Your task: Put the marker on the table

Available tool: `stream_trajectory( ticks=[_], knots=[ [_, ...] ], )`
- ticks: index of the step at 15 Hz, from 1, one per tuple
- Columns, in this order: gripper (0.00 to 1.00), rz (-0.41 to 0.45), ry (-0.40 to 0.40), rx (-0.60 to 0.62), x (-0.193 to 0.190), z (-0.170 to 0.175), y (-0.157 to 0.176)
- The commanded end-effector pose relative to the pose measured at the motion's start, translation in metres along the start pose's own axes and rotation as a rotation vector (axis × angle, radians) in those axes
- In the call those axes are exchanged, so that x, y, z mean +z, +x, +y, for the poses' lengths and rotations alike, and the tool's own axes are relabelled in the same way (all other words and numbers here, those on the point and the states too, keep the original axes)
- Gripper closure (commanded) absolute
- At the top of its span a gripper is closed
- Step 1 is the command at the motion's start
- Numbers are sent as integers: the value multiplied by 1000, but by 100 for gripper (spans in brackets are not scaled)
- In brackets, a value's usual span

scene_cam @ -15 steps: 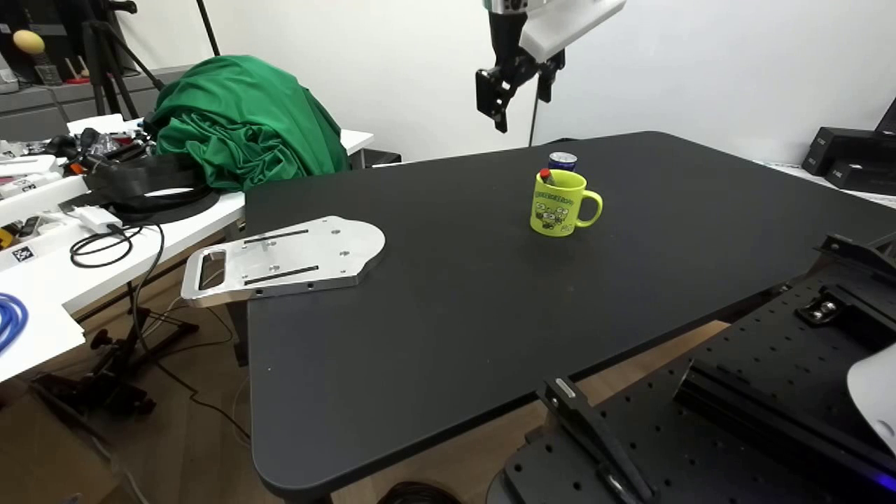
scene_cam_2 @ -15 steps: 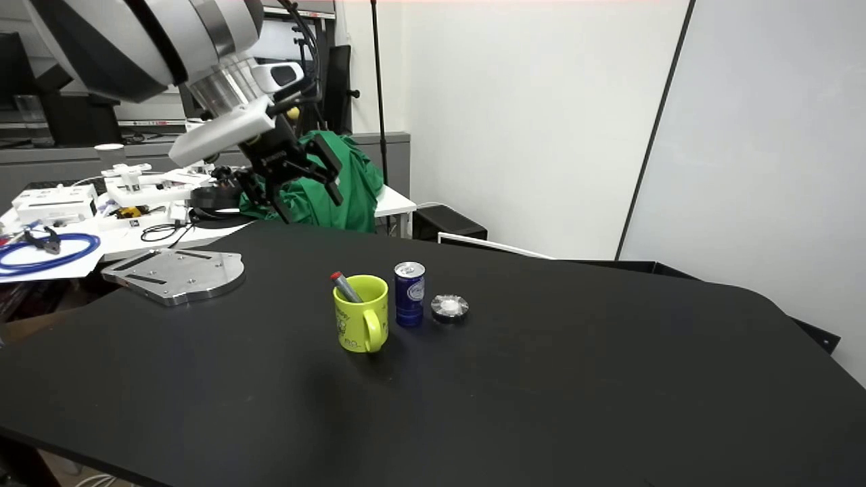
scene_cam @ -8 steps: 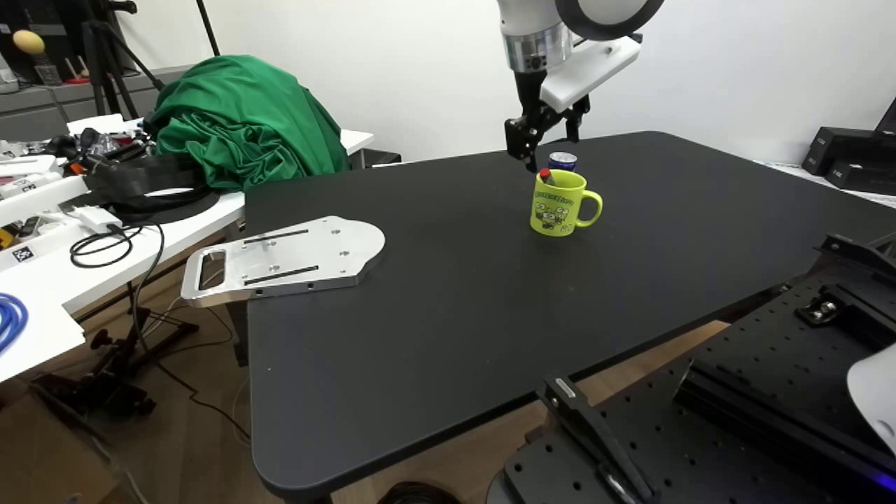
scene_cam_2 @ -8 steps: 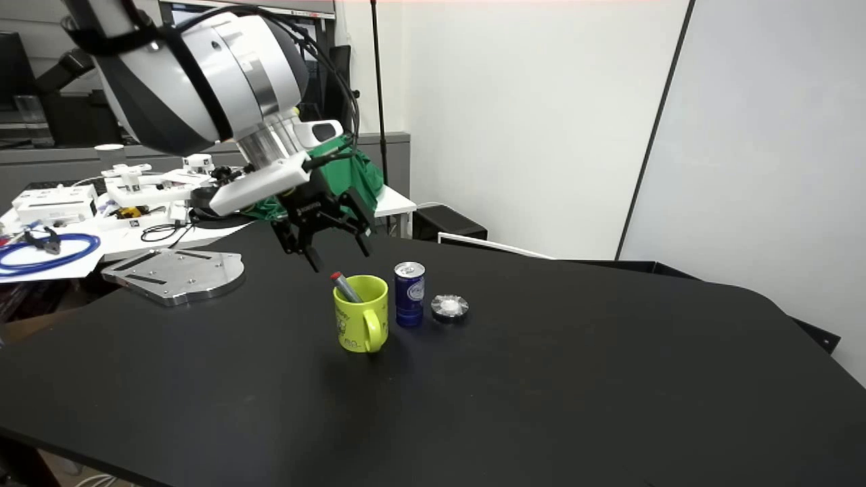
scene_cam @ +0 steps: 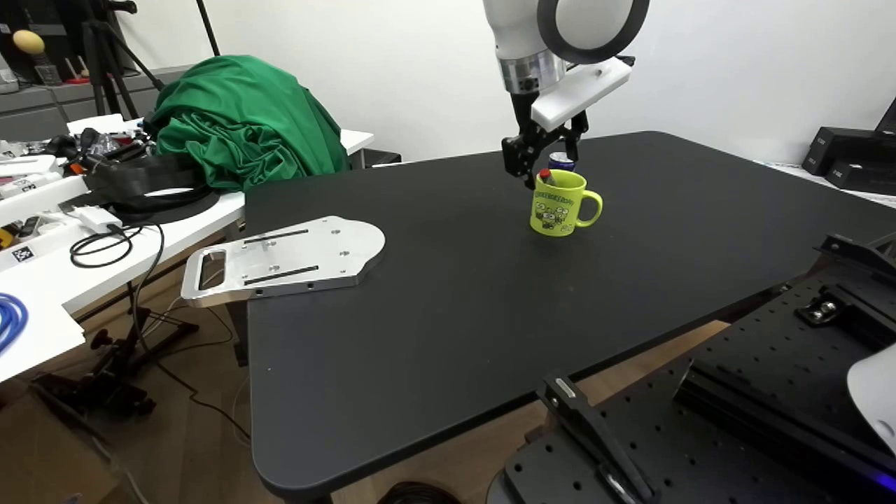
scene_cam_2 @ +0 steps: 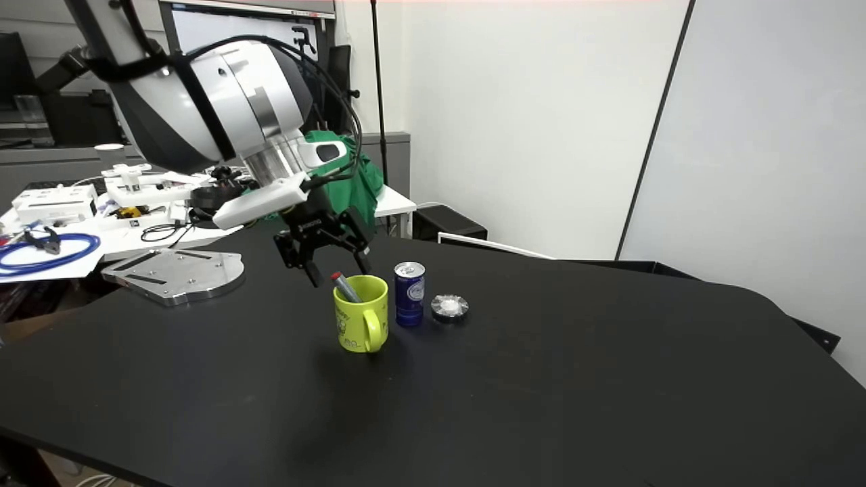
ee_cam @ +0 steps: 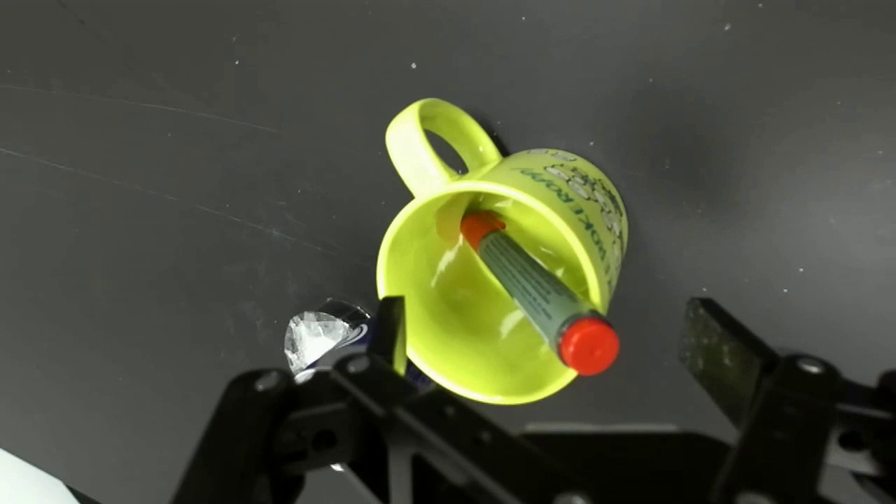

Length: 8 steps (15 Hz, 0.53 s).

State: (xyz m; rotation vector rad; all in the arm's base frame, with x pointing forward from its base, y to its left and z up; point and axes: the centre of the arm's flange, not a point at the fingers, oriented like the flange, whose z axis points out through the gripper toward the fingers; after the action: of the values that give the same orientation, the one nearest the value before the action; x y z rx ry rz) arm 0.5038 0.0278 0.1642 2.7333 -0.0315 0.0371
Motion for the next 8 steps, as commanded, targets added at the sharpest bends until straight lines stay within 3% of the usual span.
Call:
stream_trajectory(
  ticks=[1,6,7,8],
  knots=[
    [0,11,-6,26,-5,0,14],
    [0,25,-1,36,-12,0,20],
    [25,25,-1,32,-12,-1,20],
    [26,26,-1,29,-12,-2,20]
  ],
)
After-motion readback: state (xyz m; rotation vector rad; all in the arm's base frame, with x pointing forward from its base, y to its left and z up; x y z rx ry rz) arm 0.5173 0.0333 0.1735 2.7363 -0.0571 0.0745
